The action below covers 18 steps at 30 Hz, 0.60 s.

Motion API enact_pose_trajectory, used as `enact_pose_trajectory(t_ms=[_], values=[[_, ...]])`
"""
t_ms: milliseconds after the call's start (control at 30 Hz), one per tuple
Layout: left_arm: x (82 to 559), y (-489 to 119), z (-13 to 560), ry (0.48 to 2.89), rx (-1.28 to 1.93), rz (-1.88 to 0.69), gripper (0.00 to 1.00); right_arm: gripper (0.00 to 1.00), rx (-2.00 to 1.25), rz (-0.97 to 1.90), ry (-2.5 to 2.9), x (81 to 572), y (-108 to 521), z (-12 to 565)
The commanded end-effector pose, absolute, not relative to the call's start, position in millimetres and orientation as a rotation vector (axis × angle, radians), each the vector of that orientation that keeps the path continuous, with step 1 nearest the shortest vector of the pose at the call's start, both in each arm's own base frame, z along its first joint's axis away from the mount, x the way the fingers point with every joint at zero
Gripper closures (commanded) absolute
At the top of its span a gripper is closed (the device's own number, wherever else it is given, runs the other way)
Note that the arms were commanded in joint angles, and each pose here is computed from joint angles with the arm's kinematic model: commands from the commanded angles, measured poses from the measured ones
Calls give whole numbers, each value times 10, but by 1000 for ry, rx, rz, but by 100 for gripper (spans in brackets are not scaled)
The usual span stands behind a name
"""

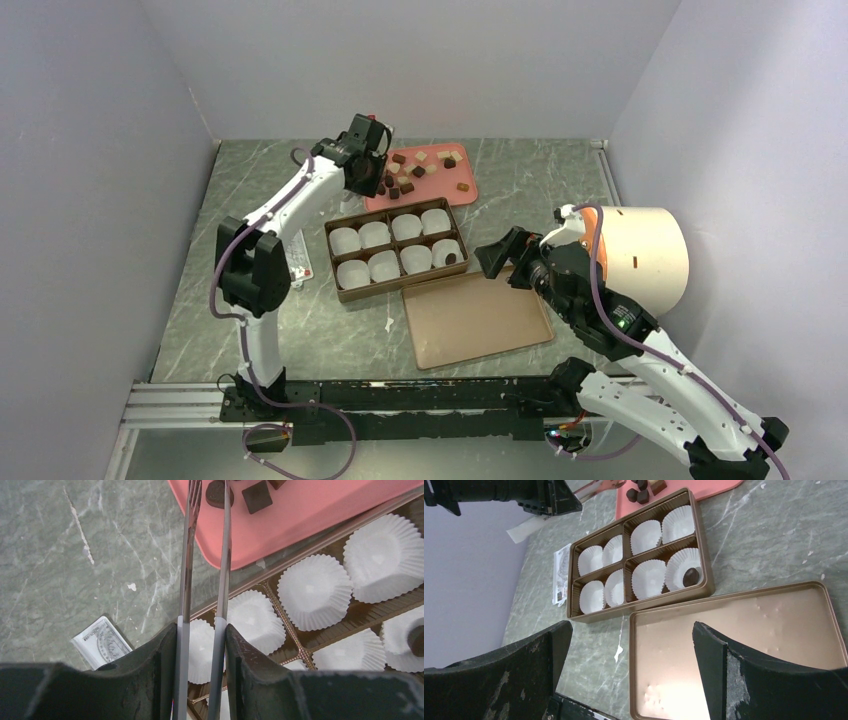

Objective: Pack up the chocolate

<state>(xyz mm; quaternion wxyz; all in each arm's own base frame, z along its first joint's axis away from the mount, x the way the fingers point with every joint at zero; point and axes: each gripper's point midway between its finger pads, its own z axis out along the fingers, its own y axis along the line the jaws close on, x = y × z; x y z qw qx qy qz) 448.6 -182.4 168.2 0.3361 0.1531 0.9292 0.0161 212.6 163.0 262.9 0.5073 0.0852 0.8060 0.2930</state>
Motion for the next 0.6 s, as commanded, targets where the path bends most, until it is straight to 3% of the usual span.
enact_pose_trajectory(t_ms=[0, 567], values=[[4612, -1848, 1791, 2382, 370, 54, 60, 4, 214, 726, 1898, 2148, 1625, 2788], [4653, -1821, 1496, 2422, 405, 97, 58, 4, 221, 722, 1903, 2160, 1628, 2734]])
